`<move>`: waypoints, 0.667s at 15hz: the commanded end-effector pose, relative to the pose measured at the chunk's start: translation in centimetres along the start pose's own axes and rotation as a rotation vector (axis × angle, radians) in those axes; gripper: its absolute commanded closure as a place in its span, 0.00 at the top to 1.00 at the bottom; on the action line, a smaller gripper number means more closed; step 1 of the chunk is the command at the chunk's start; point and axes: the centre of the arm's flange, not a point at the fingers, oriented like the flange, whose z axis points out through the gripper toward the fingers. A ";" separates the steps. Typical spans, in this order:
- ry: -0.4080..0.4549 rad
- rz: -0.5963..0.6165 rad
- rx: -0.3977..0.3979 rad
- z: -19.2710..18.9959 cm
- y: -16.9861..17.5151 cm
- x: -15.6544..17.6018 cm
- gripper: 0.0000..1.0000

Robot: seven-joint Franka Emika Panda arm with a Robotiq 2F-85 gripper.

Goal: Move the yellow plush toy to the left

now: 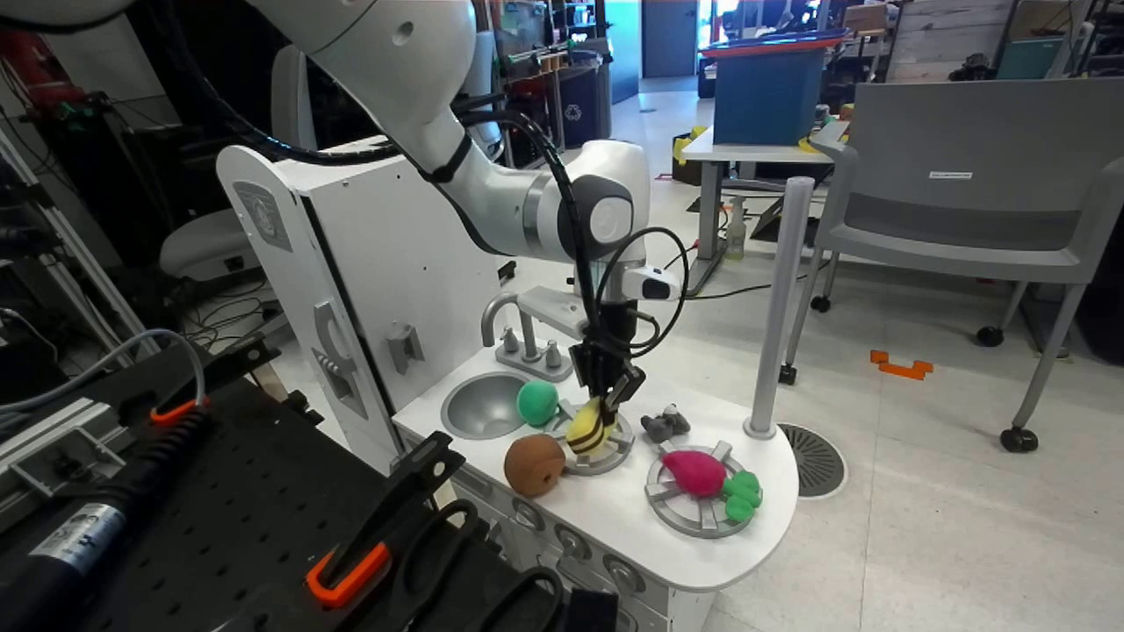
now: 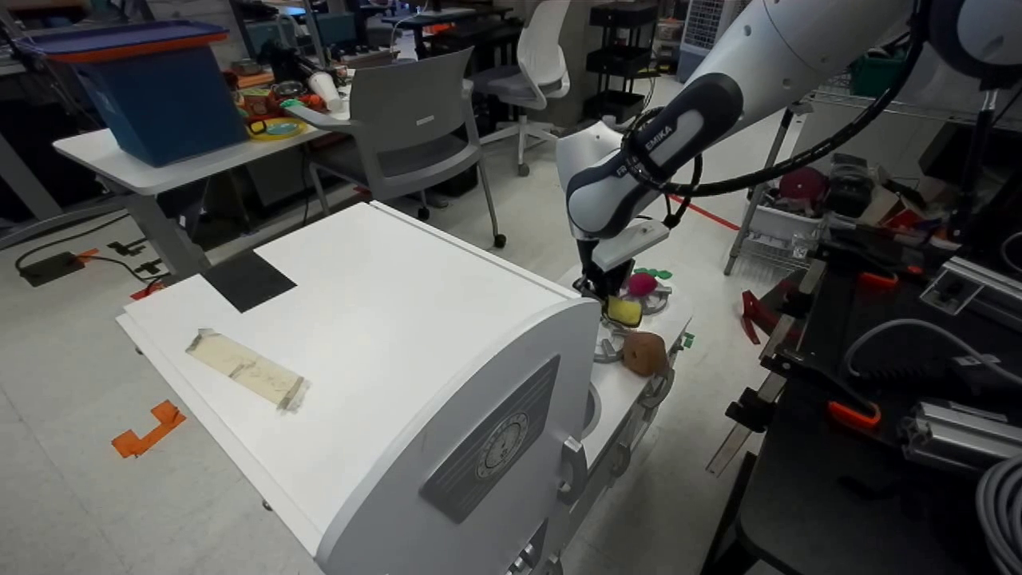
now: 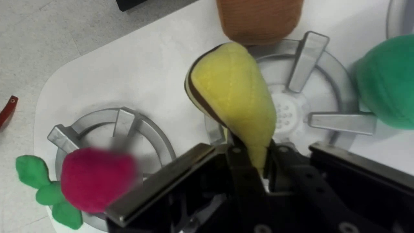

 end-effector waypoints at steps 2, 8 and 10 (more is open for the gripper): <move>0.020 0.004 0.025 -1.5 -2.9 0.9 0.03; 0.047 0.014 0.023 -0.8 -4.0 2.3 0.62; 0.048 0.010 0.020 -0.8 -3.7 2.2 0.76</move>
